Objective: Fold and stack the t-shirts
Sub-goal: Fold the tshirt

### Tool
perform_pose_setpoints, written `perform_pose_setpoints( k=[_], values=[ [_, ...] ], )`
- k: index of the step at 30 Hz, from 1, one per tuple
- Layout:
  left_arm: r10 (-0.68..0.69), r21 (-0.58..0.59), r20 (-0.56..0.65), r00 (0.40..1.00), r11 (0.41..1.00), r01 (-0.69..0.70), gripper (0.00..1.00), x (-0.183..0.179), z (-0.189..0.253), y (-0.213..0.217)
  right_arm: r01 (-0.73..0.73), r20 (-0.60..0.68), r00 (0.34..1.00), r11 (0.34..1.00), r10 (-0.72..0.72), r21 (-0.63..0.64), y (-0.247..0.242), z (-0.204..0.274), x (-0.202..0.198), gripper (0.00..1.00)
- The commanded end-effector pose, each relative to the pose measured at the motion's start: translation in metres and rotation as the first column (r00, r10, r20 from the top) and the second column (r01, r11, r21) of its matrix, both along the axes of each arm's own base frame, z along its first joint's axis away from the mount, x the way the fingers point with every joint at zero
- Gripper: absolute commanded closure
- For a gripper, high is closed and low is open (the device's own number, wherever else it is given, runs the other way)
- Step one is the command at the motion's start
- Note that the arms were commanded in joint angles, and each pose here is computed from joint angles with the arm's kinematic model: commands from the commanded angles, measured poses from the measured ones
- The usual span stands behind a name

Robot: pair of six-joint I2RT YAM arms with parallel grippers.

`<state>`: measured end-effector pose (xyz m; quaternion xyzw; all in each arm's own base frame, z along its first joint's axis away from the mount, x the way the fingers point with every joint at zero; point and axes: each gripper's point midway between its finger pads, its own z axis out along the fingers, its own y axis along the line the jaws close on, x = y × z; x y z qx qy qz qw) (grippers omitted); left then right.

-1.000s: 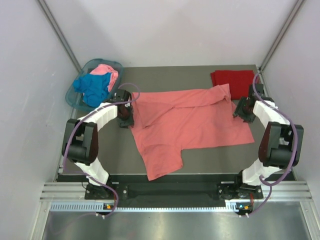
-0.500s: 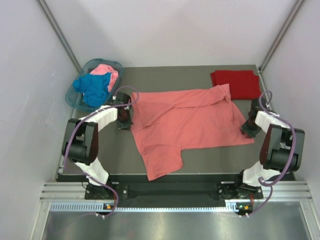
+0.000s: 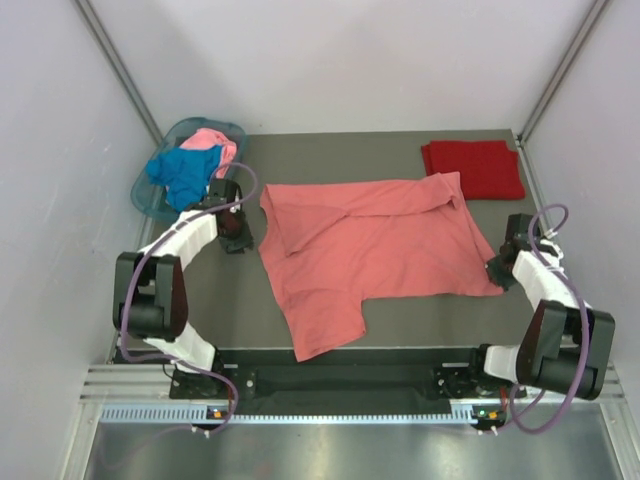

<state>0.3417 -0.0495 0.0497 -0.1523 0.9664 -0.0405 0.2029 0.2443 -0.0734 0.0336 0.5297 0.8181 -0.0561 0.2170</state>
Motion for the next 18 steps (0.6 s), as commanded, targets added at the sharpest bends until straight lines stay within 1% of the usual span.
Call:
perform_pose_setpoints(
  k=[1, 2, 3, 4, 8, 11, 18],
  values=[
    [-0.085, -0.152, 0.098, 0.992, 0.983, 0.099, 0.64, -0.006, 0.031, -0.03, 0.07, 0.05, 0.996, 0.996, -0.067, -0.05, -0.013, 0.02, 0.0, 1.0],
    [-0.086, -0.177, 0.105, 0.991, 0.979, 0.104, 0.59, -0.009, 0.031, -0.034, 0.065, 0.058, 0.996, 0.996, -0.062, -0.057, -0.014, 0.025, 0.003, 1.0],
    [-0.096, -0.207, 0.085, 0.992, 0.972, 0.112, 0.59, -0.017, 0.023, -0.039, 0.062, 0.063, 0.996, 0.997, -0.059, -0.051, -0.013, 0.026, 0.004, 1.0],
    [-0.097, -0.212, 0.095, 0.991, 0.97, 0.115, 0.58, -0.016, 0.021, -0.04, 0.056, 0.069, 0.996, 0.997, -0.053, -0.05, -0.013, 0.026, 0.006, 1.0],
    [-0.09, -0.25, 0.056, 0.994, 0.963, 0.102, 0.58, -0.021, 0.006, -0.046, 0.035, 0.064, 0.997, 0.998, -0.031, -0.049, -0.012, 0.025, 0.008, 1.0],
    [-0.057, -0.232, 0.035, 0.998, 0.971, 0.063, 0.57, -0.02, -0.002, -0.041, 0.034, 0.05, 0.998, 0.998, -0.031, -0.056, -0.013, 0.021, 0.006, 1.0],
    [-0.014, -0.214, 0.04, 0.999, 0.977, 0.022, 0.55, -0.013, -0.006, -0.037, 0.026, 0.064, 0.998, 0.998, -0.022, -0.061, -0.014, 0.022, 0.009, 1.0]
  ],
)
